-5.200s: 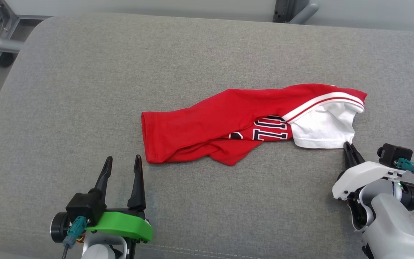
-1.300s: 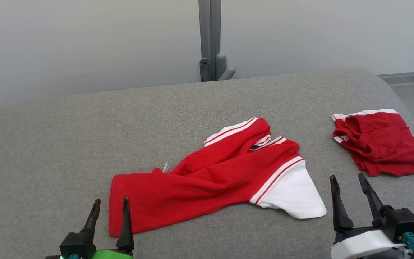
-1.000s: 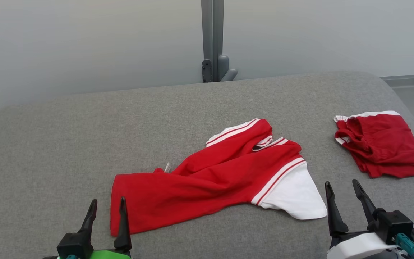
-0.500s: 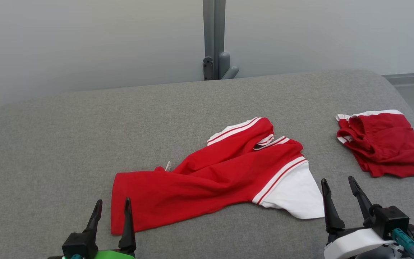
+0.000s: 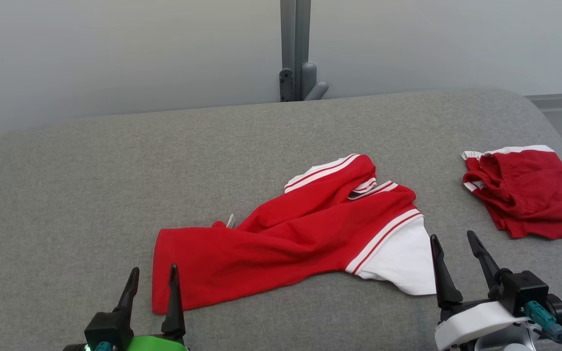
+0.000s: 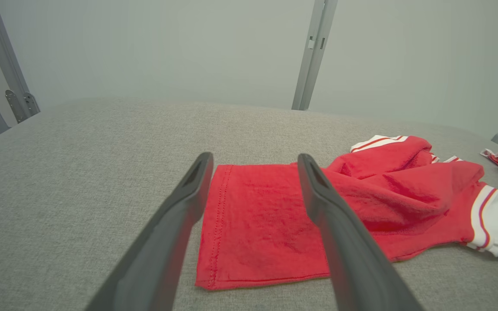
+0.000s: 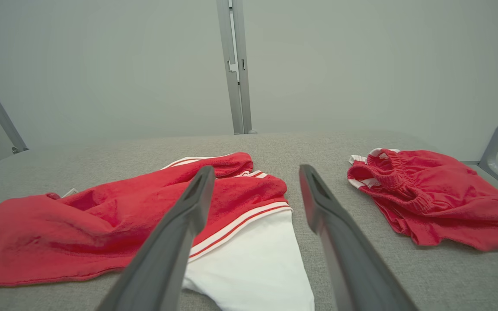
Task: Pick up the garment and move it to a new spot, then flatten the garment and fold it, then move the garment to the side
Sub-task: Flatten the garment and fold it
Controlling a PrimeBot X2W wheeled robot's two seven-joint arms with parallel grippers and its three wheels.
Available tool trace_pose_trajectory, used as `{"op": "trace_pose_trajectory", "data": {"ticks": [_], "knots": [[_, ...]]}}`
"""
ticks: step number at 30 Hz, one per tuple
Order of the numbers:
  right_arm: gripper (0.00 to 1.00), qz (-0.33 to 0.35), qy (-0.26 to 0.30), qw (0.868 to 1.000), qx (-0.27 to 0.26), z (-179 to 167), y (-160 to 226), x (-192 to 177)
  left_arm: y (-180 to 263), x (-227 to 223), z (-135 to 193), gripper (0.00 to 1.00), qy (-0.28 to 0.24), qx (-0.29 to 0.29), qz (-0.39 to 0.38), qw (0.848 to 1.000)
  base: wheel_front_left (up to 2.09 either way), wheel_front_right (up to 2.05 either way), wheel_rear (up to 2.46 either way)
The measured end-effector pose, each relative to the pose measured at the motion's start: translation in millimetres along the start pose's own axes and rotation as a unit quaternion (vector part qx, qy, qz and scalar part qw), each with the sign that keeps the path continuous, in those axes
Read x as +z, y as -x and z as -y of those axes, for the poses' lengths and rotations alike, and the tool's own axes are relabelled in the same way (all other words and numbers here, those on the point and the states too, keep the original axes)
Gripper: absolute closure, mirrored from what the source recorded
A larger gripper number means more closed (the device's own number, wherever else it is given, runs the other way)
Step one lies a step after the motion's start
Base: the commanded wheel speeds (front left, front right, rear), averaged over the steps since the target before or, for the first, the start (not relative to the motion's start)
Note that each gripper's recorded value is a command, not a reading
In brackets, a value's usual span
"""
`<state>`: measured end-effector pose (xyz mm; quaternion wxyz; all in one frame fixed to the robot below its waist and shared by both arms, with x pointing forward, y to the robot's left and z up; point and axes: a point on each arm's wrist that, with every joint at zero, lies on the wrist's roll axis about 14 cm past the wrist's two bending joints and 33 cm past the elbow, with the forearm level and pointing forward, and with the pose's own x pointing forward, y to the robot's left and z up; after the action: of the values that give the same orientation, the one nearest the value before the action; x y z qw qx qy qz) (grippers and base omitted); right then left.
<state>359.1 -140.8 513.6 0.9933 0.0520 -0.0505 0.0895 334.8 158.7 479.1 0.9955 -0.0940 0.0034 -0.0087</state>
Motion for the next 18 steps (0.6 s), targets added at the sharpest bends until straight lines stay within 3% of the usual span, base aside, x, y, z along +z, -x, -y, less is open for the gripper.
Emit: {"op": "trace_pose_trajectory", "data": {"ticks": [7, 14, 18], "knots": [[0.00, -0.012, 0.001, 1.000, -0.006, 4.5, -2.1, -6.9, -1.9, 0.2, -3.5, 0.00, -0.001, 0.007, 0.000, 1.000, 0.00, 0.00, 0.00], [0.00, -0.096, -0.037, 0.991, -0.086, 51.3, 15.5, -50.1, -4.2, -4.4, -3.2, 0.00, -0.001, 0.007, -0.008, 1.000, 0.00, 0.00, 0.00], [0.00, -0.137, -0.076, 0.982, -0.109, 58.4, 22.6, -75.7, -6.5, -8.7, -2.6, 0.00, -0.001, 0.006, -0.015, 1.000, 0.00, 0.00, 0.00]]}}
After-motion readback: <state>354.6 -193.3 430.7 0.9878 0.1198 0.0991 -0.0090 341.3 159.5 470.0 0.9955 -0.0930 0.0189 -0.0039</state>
